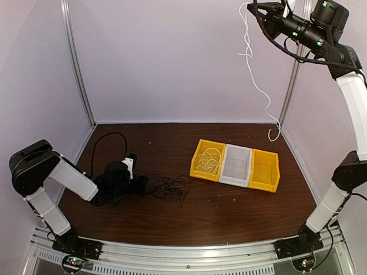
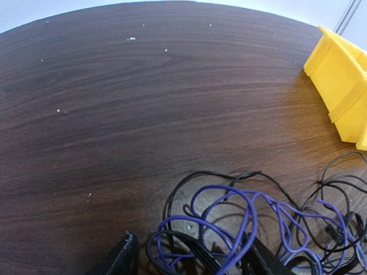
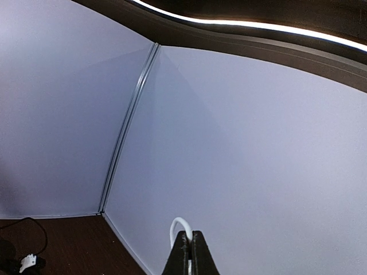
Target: Untangle the cables
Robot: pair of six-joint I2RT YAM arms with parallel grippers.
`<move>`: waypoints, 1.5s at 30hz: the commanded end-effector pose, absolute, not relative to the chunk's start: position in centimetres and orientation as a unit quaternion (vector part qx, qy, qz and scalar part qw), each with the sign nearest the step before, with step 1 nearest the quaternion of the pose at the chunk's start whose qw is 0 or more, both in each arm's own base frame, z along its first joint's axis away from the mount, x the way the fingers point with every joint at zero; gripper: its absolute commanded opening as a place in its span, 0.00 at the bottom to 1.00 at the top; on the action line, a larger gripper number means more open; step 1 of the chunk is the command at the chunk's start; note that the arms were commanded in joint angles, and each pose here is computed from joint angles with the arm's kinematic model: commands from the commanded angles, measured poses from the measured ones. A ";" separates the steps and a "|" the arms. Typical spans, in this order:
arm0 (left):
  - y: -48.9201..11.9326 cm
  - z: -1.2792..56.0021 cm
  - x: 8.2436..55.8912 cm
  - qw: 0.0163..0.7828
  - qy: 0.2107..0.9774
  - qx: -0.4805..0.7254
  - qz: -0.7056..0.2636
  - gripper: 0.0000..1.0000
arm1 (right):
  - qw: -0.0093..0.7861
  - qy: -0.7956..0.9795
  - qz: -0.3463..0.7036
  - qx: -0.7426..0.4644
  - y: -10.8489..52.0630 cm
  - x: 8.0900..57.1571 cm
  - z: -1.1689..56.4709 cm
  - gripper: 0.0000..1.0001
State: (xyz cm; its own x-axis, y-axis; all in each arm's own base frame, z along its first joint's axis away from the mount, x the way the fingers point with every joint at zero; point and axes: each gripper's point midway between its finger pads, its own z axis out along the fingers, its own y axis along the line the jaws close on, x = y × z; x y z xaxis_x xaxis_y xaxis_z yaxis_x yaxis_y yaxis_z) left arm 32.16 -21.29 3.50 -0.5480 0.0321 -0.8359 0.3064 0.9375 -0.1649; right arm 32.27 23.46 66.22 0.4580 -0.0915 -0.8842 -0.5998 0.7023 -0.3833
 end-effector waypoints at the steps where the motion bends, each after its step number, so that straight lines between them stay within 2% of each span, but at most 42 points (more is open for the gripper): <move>1: -22.3 7.5 32.5 0.496 0.843 0.094 -0.186 0.63 | 0.783 0.501 0.131 -0.344 22.6 32.7 65.6 0.00; 12: -23.4 15.0 32.1 0.497 0.833 0.111 -0.217 0.75 | 0.748 0.550 0.122 -0.351 23.7 36.4 59.9 0.00; 20: -22.1 18.4 30.6 0.511 0.824 0.110 -0.220 0.75 | 0.726 0.574 0.132 -0.355 25.2 39.0 56.1 0.00; 32: -20.2 19.4 29.7 0.529 0.818 0.091 -0.207 0.75 | 0.694 0.619 0.115 -0.350 24.9 42.8 50.2 0.00; 38: -20.2 19.0 30.0 0.528 0.820 0.094 -0.197 0.75 | 0.700 0.612 0.122 -0.348 24.7 42.3 51.2 0.00; 45: -20.7 18.6 30.2 0.524 0.822 0.097 -0.203 0.75 | 0.722 0.585 0.137 -0.344 24.4 40.6 55.2 0.00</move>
